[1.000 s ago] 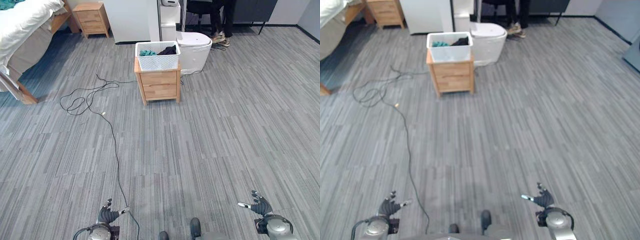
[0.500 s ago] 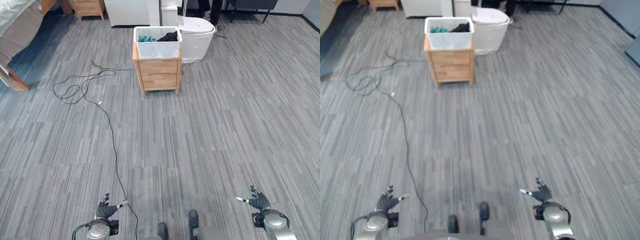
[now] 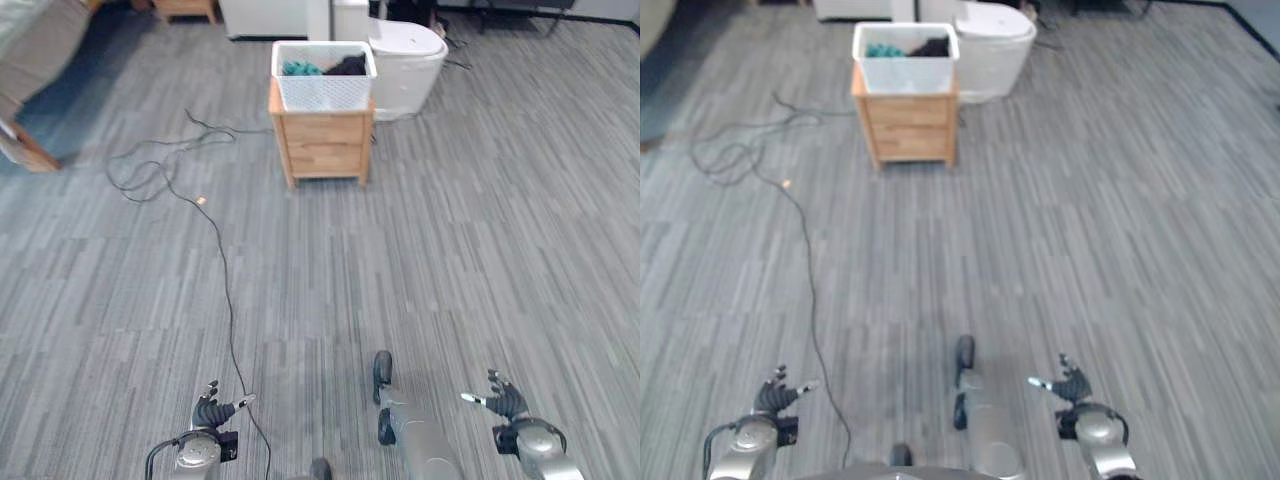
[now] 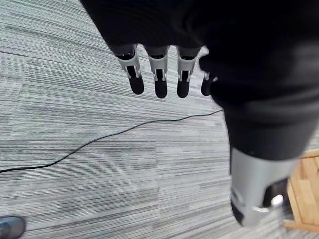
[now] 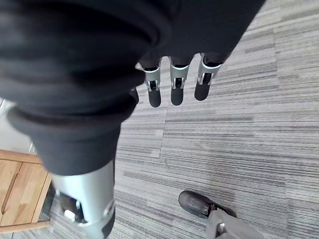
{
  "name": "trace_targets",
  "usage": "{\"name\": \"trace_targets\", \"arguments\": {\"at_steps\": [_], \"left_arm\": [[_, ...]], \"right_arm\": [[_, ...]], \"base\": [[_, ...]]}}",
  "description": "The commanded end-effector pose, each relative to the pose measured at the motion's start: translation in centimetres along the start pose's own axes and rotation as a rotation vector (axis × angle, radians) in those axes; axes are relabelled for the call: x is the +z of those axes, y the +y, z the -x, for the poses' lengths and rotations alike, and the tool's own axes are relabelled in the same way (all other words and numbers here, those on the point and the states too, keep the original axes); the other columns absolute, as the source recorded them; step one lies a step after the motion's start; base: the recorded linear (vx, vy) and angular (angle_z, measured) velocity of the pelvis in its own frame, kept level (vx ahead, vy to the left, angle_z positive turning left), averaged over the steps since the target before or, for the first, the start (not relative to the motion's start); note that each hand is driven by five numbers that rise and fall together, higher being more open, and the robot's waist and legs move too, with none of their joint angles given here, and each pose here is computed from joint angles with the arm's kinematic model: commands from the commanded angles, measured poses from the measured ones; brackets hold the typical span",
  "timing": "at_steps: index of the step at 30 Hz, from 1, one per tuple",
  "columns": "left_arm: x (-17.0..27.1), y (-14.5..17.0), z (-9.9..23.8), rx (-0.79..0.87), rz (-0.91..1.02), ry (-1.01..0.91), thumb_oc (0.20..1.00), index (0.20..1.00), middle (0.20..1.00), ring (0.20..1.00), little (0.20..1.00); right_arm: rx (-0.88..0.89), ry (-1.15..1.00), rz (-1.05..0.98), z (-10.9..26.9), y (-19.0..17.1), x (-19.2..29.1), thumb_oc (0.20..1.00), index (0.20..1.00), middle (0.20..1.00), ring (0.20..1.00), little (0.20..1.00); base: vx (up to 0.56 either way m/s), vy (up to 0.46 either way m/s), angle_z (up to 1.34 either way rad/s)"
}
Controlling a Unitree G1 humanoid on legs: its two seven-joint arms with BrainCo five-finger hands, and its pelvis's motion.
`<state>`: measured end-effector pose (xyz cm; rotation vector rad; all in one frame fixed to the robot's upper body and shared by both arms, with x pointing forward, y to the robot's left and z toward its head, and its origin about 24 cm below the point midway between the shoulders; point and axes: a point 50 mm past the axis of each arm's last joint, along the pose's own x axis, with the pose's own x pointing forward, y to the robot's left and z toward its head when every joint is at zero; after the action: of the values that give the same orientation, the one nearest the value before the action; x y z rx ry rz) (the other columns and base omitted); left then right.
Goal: Grab the laundry basket,head to the washer,open it,put in the laundry and shut it.
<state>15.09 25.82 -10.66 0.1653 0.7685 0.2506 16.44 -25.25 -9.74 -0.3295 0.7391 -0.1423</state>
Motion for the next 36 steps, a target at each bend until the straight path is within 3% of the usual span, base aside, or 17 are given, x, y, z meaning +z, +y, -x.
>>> {"name": "trace_targets", "arguments": {"at_steps": [1, 9, 22, 29, 36], "left_arm": [[0.4, 1.2, 0.4, 0.022, -0.013, -0.048, 1.0, 1.0, 1.0, 1.0, 1.0], [0.2, -0.7, 0.0, -0.043, -0.041, -0.02, 1.0, 1.0, 1.0, 1.0, 1.0], [-0.6, 0.6, 0.2, -0.006, -0.087, 0.014, 1.0, 1.0, 1.0, 1.0, 1.0], [1.8, 1.8, -0.5, 0.024, -0.115, -0.055, 1.0, 1.0, 1.0, 1.0, 1.0], [1.6, 1.6, -0.7, 0.037, -0.082, -0.043, 1.0, 1.0, 1.0, 1.0, 1.0]], "right_arm": [[-0.01, -0.08, 0.01, -0.6, -0.4, 1.9, 1.0, 1.0, 1.0, 1.0, 1.0], [-0.045, -0.07, 0.005, -0.9, -1.2, 2.1, 1.0, 1.0, 1.0, 1.0, 1.0], [-0.039, -0.025, 0.018, -0.7, -0.2, 0.8, 1.0, 1.0, 1.0, 1.0, 1.0], [0.027, -0.12, -0.031, -1.2, 2.0, 3.7, 1.0, 1.0, 1.0, 1.0, 1.0], [0.032, -0.136, 0.021, -1.5, 1.8, 4.5, 1.0, 1.0, 1.0, 1.0, 1.0]], "base": [[0.33, -0.209, 0.49], [0.24, -0.11, 0.11], [0.38, 0.109, -0.32], [0.31, 0.233, -0.06], [0.36, 0.059, -0.04]]}}
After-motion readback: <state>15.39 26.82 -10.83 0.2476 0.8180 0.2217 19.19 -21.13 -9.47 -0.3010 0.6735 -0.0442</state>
